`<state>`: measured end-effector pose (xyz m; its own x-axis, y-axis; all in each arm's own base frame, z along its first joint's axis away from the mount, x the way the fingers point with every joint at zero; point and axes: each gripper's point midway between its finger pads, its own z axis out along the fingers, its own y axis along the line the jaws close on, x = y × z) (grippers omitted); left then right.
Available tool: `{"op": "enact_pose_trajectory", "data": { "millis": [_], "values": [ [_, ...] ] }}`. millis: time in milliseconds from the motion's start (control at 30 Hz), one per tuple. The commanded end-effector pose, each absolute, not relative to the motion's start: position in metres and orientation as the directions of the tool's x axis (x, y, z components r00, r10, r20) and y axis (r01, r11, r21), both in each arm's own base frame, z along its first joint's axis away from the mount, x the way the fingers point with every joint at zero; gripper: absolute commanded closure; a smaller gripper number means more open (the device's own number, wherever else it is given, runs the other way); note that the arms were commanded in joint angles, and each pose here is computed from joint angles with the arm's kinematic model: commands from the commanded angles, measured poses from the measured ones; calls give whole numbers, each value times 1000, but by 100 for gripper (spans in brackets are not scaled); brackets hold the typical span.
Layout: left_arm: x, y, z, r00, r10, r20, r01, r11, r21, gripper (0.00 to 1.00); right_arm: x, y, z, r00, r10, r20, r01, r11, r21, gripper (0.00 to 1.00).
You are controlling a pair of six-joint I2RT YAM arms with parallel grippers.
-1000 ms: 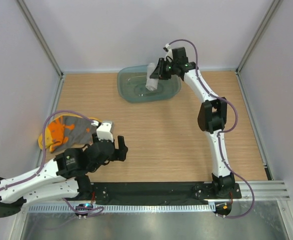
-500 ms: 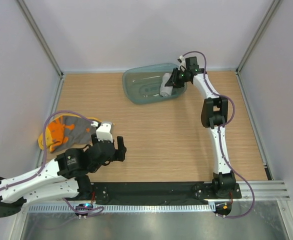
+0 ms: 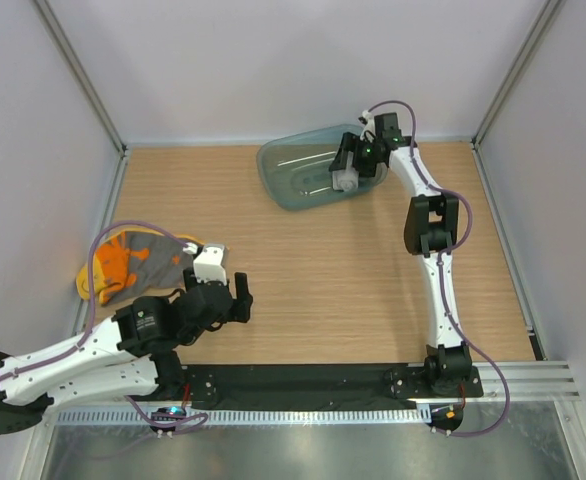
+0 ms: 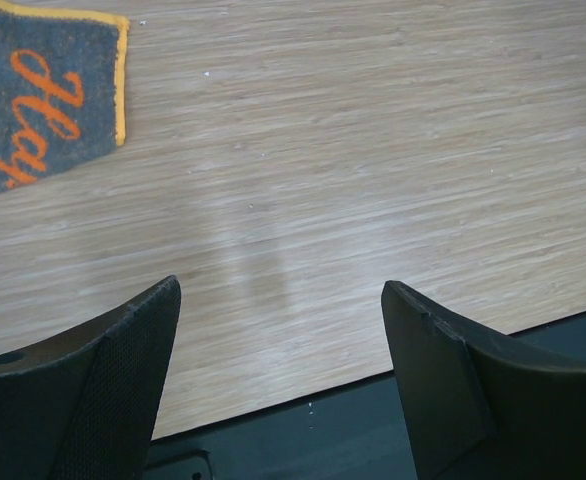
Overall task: Roll the towels
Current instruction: Place the rolled towel into the container, then move the towel to the center of the board
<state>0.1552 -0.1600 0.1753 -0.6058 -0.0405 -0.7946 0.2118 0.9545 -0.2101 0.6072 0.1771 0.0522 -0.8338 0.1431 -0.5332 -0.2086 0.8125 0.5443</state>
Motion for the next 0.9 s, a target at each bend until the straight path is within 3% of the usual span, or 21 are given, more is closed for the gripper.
{"op": "enact_pose_trajectory", "data": {
  "millis": [0,167,500,700,867],
  "values": [
    [159,-154,180,-585,-65,-808,182,961,-209,18,621,171,131,-731,167,-661,-268,822,503,14],
    [159,-153,180,-585,-68,-808,179,961,-211,18,620,167,191,-653,187,-734,-298,828,475,10],
    [160,-151,182,-581,-86,-809,162,962,-218,18,597,140,244,-598,180,-781,-222,899,377,6],
    [169,-141,184,-566,-121,-816,78,977,-199,18,558,122,272,-582,179,-793,-175,925,337,6],
    [193,-136,164,-651,-144,-745,-15,984,-177,17,509,123,265,-617,230,-753,-135,911,389,7]
  ]
}}
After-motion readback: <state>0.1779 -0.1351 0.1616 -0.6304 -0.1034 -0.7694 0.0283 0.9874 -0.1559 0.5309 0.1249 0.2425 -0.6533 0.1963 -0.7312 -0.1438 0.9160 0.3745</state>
